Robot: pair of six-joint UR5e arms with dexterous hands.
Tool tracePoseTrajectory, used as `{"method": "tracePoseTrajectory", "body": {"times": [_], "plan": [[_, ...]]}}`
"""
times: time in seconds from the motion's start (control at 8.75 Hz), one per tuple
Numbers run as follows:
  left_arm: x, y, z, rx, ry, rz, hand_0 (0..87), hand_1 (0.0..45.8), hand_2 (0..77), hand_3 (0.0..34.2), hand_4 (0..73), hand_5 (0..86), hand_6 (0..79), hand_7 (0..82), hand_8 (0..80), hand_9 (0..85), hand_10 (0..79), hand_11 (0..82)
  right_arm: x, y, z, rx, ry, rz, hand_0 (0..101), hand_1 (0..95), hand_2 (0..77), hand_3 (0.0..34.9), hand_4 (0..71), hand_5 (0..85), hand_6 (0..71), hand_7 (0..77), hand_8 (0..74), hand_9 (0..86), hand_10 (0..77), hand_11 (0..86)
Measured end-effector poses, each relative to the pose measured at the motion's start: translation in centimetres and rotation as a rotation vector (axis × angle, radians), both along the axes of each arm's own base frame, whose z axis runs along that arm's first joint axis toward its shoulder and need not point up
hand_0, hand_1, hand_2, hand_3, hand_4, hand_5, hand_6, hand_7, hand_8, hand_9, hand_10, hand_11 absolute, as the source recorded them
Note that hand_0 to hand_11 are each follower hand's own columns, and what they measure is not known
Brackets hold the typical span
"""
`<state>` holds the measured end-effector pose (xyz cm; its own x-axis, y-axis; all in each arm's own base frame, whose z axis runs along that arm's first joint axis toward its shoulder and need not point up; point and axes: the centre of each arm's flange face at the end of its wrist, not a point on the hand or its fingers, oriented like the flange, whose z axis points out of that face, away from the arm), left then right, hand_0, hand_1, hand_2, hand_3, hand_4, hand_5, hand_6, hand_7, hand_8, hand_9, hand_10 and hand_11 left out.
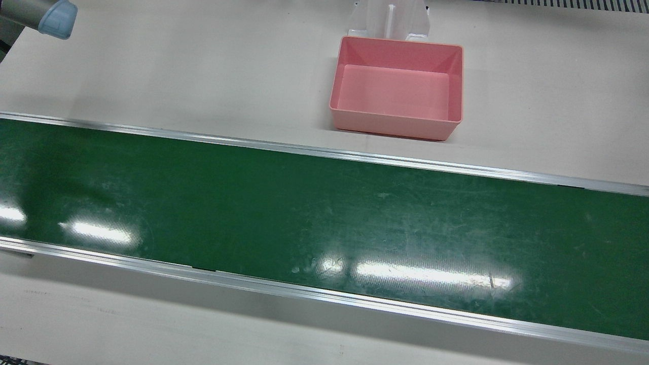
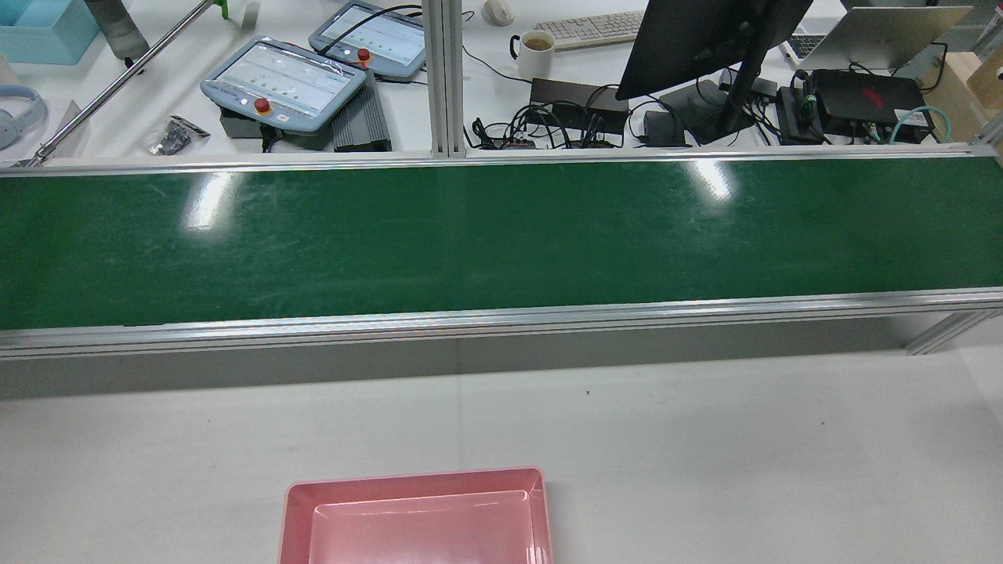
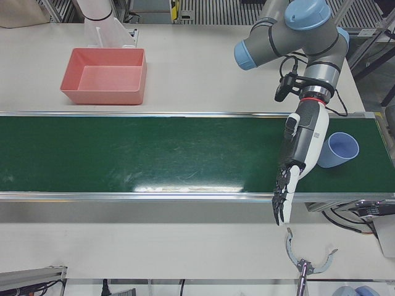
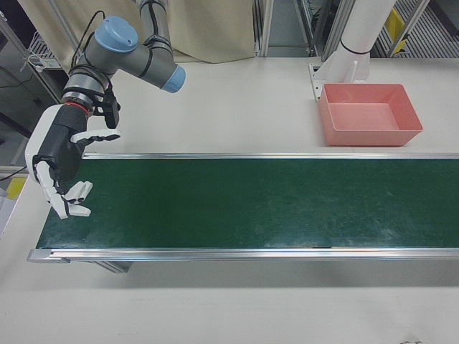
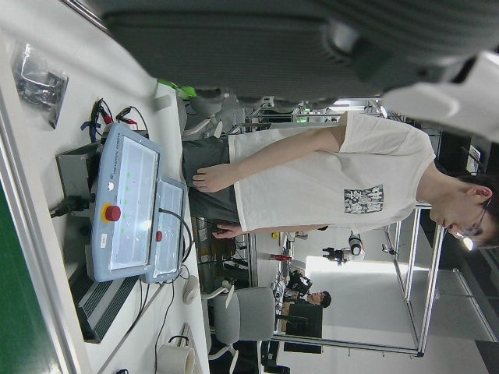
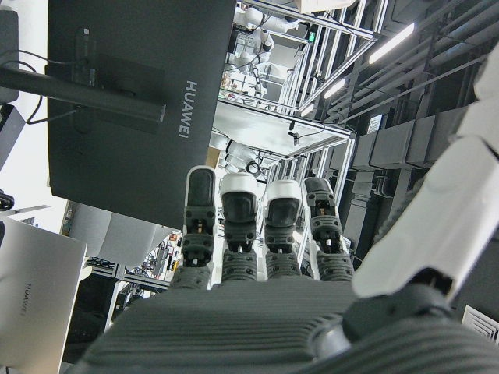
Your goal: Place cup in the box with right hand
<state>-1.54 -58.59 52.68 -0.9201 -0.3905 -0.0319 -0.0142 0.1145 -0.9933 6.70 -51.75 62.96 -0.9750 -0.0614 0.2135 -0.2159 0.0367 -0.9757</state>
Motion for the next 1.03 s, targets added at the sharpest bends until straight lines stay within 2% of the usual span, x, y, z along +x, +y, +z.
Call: {"method": "tracePoseTrajectory", "body": {"times": [0.11, 0.34, 0.69, 0.91, 1.03], "plan": [[0.0, 0.0, 0.0, 0.0, 0.0, 0.0, 0.0, 0.5, 0.5, 0.0, 0.0, 0.0, 0.0, 0.0, 0.0, 0.0, 0.0, 0.0, -1.2, -0.1, 0.7, -0.011, 0.001, -0.007, 40, 7.6, 9.3, 0.0, 1.6, 7.1, 34.4, 70.4, 41.5, 67.6, 23.5, 34.4], [0.0, 0.0, 0.0, 0.0, -0.001, 0.001, 0.0, 0.5, 0.5, 0.0, 0.0, 0.0, 0.0, 0.0, 0.0, 0.0, 0.0, 0.0, -3.5, -0.3, 1.8, -0.027, 0.003, -0.022, 39, 2.2, 2.2, 0.0, 1.1, 7.1, 32.2, 70.4, 41.5, 67.1, 24.5, 36.0], [0.0, 0.0, 0.0, 0.001, 0.0, 0.001, 0.0, 0.5, 0.5, 0.0, 0.0, 0.0, 0.0, 0.0, 0.0, 0.0, 0.0, 0.0, -5.0, -0.6, 1.7, -0.02, 0.0, -0.038, 39, 2.2, 2.2, 0.0, 0.0, 7.1, 32.2, 70.4, 41.5, 67.6, 25.6, 37.1], [0.0, 0.0, 0.0, 0.001, 0.0, 0.001, 0.0, 0.5, 0.5, 0.0, 0.0, 0.0, 0.0, 0.0, 0.0, 0.0, 0.0, 0.0, -5.1, -0.6, 1.6, -0.018, -0.002, -0.041, 42, 1.1, 1.6, 0.0, 3.3, 7.1, 32.2, 70.4, 41.5, 67.6, 25.1, 37.1], [0.0, 0.0, 0.0, 0.001, -0.001, 0.001, 0.0, 0.5, 0.5, 0.0, 0.0, 0.0, 0.0, 0.0, 0.0, 0.0, 0.0, 0.0, -5.1, -0.6, 1.6, -0.018, -0.003, -0.041, 42, 1.1, 2.2, 0.0, 4.9, 7.1, 32.2, 70.4, 41.5, 67.6, 22.4, 36.0]]}}
